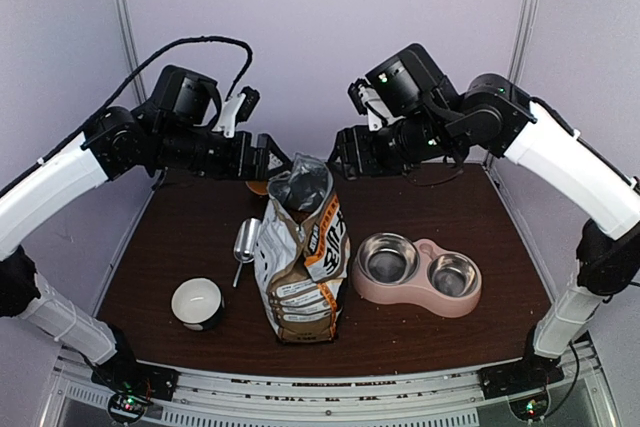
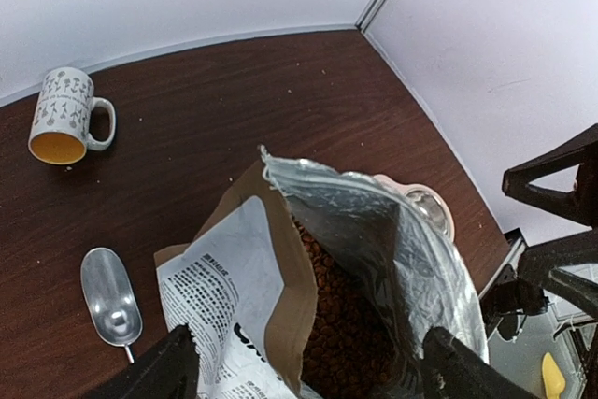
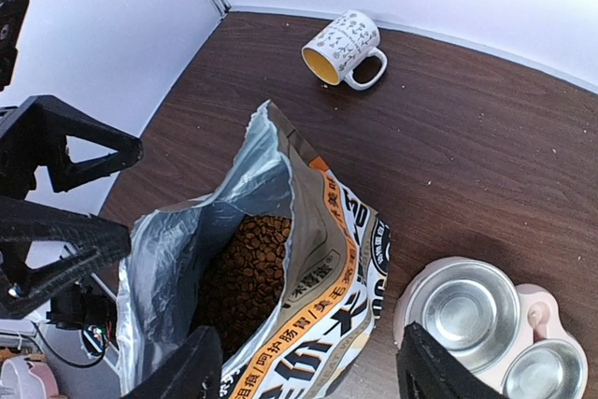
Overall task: Serve the pet food
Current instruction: Open the seal of the pet food bag, then pick up the spatula from the center of the board.
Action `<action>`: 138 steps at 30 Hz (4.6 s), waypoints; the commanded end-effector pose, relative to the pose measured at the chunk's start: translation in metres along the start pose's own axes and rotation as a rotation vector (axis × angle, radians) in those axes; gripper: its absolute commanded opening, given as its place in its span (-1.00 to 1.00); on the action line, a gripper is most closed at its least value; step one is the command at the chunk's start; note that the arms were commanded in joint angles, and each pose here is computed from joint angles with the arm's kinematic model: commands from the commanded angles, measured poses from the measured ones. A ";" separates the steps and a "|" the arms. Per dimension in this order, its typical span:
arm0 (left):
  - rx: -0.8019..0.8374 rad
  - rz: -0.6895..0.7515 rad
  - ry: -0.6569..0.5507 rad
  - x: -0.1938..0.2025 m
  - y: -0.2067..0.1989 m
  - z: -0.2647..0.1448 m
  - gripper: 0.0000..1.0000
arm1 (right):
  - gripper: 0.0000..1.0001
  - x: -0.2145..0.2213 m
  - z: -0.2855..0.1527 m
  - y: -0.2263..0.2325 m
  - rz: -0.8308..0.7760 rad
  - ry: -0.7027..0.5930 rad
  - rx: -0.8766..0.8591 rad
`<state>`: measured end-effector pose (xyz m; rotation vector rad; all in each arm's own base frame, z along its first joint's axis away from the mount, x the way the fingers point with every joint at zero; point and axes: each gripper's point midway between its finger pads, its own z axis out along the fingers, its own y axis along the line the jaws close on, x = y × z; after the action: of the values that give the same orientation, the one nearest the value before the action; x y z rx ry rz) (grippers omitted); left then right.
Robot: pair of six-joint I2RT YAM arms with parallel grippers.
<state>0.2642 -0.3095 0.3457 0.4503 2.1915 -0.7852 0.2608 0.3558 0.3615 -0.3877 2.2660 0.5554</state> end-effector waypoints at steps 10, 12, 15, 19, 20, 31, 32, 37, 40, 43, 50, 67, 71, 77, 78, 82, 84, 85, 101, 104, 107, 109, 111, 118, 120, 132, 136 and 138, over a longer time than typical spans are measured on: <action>-0.138 0.111 0.154 0.023 0.014 0.033 0.44 | 0.36 0.021 0.050 0.014 -0.105 0.127 0.090; -0.177 0.116 0.153 0.024 0.020 0.033 0.15 | 0.29 0.025 0.055 0.007 -0.121 0.144 0.132; -0.227 0.115 0.141 0.023 0.029 0.028 -0.25 | 0.13 0.030 0.057 -0.013 -0.153 0.160 0.229; -0.307 0.104 0.114 0.020 0.043 0.018 -0.66 | -0.19 0.037 0.053 -0.042 -0.182 0.184 0.350; -0.324 0.099 0.102 0.019 0.046 0.015 -0.71 | -0.21 0.037 0.051 -0.050 -0.186 0.187 0.381; -0.294 0.049 -0.007 0.003 0.041 0.002 -0.91 | -0.25 0.035 0.031 -0.073 -0.128 0.174 0.383; -0.266 0.046 -0.009 0.002 0.036 0.004 -0.89 | -0.25 0.034 0.034 -0.067 -0.121 0.170 0.355; -0.158 0.046 -0.039 -0.004 0.017 0.003 -0.53 | -0.12 0.025 0.031 -0.044 -0.088 0.143 0.224; -0.118 0.050 -0.099 -0.012 0.011 -0.008 -0.19 | 0.11 0.013 0.019 -0.035 -0.078 0.094 0.162; -0.095 0.045 -0.183 -0.020 0.010 -0.025 0.25 | 0.34 0.004 0.005 -0.031 -0.073 0.044 0.112; -0.047 0.047 -0.267 -0.021 0.008 -0.059 0.77 | 0.69 -0.017 -0.040 -0.038 -0.021 -0.116 0.016; -0.228 -0.153 -0.108 0.073 0.142 -0.034 0.86 | 0.78 0.040 -0.027 -0.116 0.226 -0.191 -0.082; -0.138 -0.262 -0.129 0.087 0.162 -0.004 0.80 | 0.78 0.053 -0.017 -0.118 0.267 -0.177 -0.113; -0.169 -0.235 -0.038 0.110 0.184 0.036 0.72 | 0.78 0.063 -0.010 -0.123 0.287 -0.161 -0.107; -0.175 -0.224 -0.035 0.111 0.188 0.040 0.71 | 0.78 0.064 -0.009 -0.124 0.290 -0.158 -0.106; -0.211 -0.207 -0.007 0.120 0.207 0.059 0.63 | 0.78 0.068 -0.002 -0.124 0.303 -0.151 -0.110; -0.216 -0.210 0.009 0.123 0.214 0.069 0.58 | 0.78 0.069 0.001 -0.124 0.310 -0.144 -0.115; -0.215 -0.210 0.014 0.124 0.216 0.074 0.57 | 0.78 0.070 0.002 -0.124 0.313 -0.142 -0.116; -0.265 -0.240 0.117 0.138 0.248 0.129 -0.21 | 0.76 0.075 0.007 -0.131 0.332 -0.132 -0.085; -0.273 -0.238 0.141 0.141 0.252 0.135 -0.29 | 0.76 0.078 0.008 -0.132 0.337 -0.126 -0.083; -0.268 -0.221 0.148 0.139 0.252 0.139 -0.44 | 0.75 0.080 0.007 -0.134 0.340 -0.126 -0.074; -0.274 -0.209 0.154 0.138 0.253 0.139 -0.57 | 0.76 0.080 0.006 -0.136 0.340 -0.130 -0.065; -0.289 -0.206 0.155 0.137 0.255 0.137 -0.70 | 0.75 0.080 0.006 -0.137 0.339 -0.129 -0.060; -0.301 -0.244 0.135 0.138 0.253 0.128 -1.00 | 0.75 0.080 0.008 -0.137 0.342 -0.128 -0.060; -0.305 -0.261 0.110 0.135 0.252 0.122 -1.00 | 0.75 0.079 0.008 -0.137 0.338 -0.129 -0.055; -0.259 -0.381 -0.130 0.087 0.219 0.056 -1.00 | 0.76 0.073 0.006 -0.134 0.327 -0.137 -0.067; -0.276 -0.375 -0.223 0.061 0.207 0.018 -1.00 | 0.75 0.063 0.002 -0.125 0.325 -0.152 -0.109; -0.274 -0.373 -0.272 0.048 0.199 -0.002 -1.00 | 0.75 0.056 -0.001 -0.120 0.322 -0.168 -0.131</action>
<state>0.3424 -0.1704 0.1852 -0.1282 2.2137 -0.6748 0.2703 0.2402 0.2612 -0.0196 2.2166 0.8160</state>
